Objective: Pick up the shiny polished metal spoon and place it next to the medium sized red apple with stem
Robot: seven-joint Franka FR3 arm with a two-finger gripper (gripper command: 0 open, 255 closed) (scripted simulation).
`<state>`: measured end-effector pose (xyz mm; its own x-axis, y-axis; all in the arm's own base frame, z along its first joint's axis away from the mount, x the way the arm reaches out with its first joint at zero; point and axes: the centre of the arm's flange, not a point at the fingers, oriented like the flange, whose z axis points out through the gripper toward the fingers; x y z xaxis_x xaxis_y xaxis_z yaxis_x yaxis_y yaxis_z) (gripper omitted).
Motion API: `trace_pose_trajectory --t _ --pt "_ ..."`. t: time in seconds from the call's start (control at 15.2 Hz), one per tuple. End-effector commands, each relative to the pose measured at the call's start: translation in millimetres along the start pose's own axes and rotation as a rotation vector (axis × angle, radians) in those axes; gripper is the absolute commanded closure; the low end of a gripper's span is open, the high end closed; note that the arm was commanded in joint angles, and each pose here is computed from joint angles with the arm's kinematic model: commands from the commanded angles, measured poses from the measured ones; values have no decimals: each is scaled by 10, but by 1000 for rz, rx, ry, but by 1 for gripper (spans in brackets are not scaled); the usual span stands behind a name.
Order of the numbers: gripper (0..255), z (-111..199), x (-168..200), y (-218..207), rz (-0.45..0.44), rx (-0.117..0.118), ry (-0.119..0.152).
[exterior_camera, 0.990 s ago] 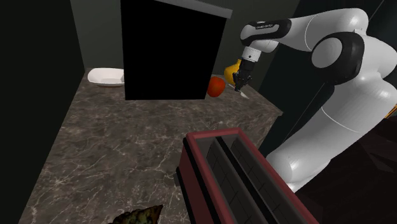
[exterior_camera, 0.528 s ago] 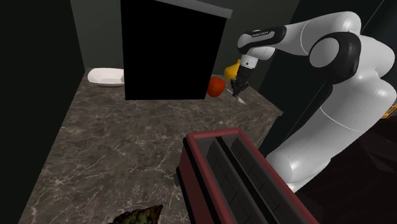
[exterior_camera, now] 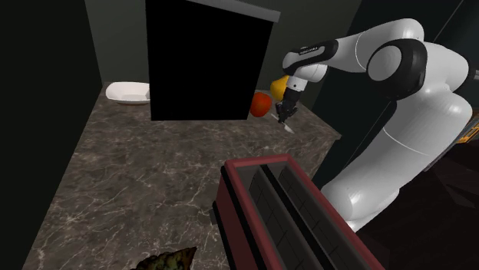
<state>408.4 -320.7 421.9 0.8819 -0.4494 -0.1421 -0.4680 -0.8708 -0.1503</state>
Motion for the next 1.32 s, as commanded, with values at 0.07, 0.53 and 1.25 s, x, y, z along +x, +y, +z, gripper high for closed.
trace_pose_trajectory --t 0.07,0.53,1.25 --pt "255 166 10 11 0 0 0" --pt "255 290 28 30 0 0 0" --pt "0 26 28 30 0 0 0"
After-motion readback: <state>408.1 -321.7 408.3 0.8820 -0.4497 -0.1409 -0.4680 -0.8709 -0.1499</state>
